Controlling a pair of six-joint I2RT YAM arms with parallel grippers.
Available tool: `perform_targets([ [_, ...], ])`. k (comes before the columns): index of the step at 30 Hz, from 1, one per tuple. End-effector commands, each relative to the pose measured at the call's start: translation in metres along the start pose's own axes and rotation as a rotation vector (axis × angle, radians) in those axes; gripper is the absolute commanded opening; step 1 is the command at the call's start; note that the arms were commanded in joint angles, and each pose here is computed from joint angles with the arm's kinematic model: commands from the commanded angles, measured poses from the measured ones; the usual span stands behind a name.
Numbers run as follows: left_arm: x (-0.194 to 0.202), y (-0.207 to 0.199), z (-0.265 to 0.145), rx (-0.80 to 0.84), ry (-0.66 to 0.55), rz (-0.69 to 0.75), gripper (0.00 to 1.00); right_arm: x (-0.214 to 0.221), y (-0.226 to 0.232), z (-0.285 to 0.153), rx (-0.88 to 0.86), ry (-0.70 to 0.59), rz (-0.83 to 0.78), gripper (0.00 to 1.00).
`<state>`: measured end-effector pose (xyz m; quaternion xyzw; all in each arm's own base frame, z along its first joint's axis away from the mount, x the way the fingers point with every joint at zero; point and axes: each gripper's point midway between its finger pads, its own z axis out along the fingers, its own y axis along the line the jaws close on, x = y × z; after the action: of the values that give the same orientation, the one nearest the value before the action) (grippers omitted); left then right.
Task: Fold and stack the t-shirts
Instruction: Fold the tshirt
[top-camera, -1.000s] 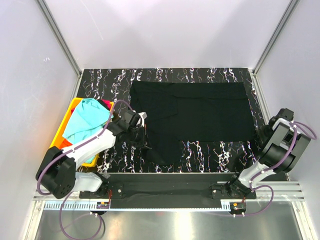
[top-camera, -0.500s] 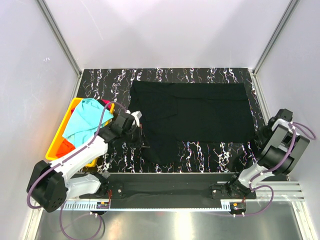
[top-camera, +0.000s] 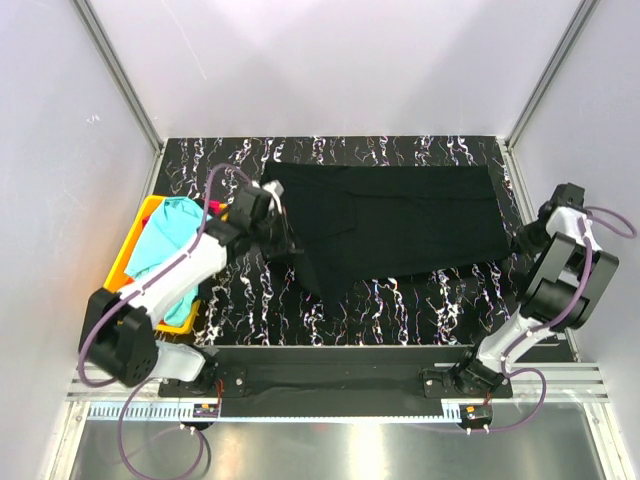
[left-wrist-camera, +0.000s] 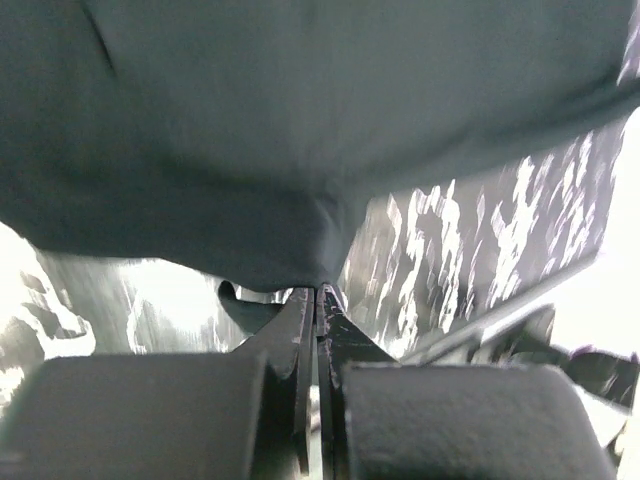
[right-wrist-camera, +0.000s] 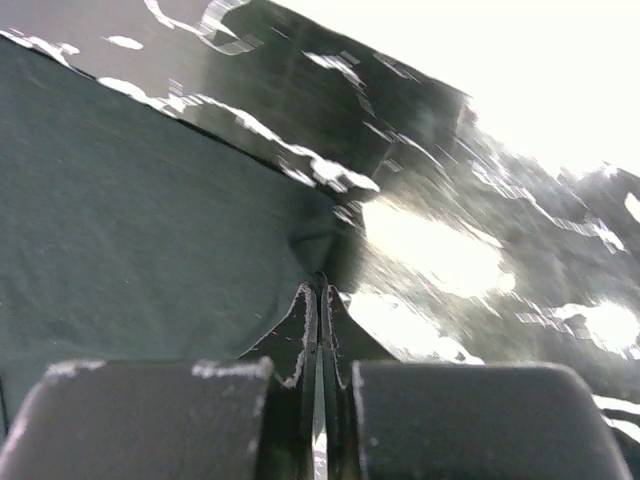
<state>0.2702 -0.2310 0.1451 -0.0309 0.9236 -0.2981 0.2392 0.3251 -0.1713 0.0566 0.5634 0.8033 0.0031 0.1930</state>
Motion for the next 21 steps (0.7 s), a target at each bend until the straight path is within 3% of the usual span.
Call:
perform_targets([
  [1, -0.069, -0.018, -0.002, 0.041, -0.151, 0.035, 0.00, -0.008, 0.014, 0.003, 0.019, 0.002, -0.076, 0.00],
  [10, -0.162, -0.013, 0.023, 0.067, -0.231, -0.023, 0.00, -0.021, 0.075, 0.011, -0.056, 0.012, -0.198, 0.00],
  [21, -0.232, -0.008, 0.038, 0.106, -0.289, -0.080, 0.00, -0.038, 0.116, 0.020, -0.115, 0.035, -0.228, 0.00],
])
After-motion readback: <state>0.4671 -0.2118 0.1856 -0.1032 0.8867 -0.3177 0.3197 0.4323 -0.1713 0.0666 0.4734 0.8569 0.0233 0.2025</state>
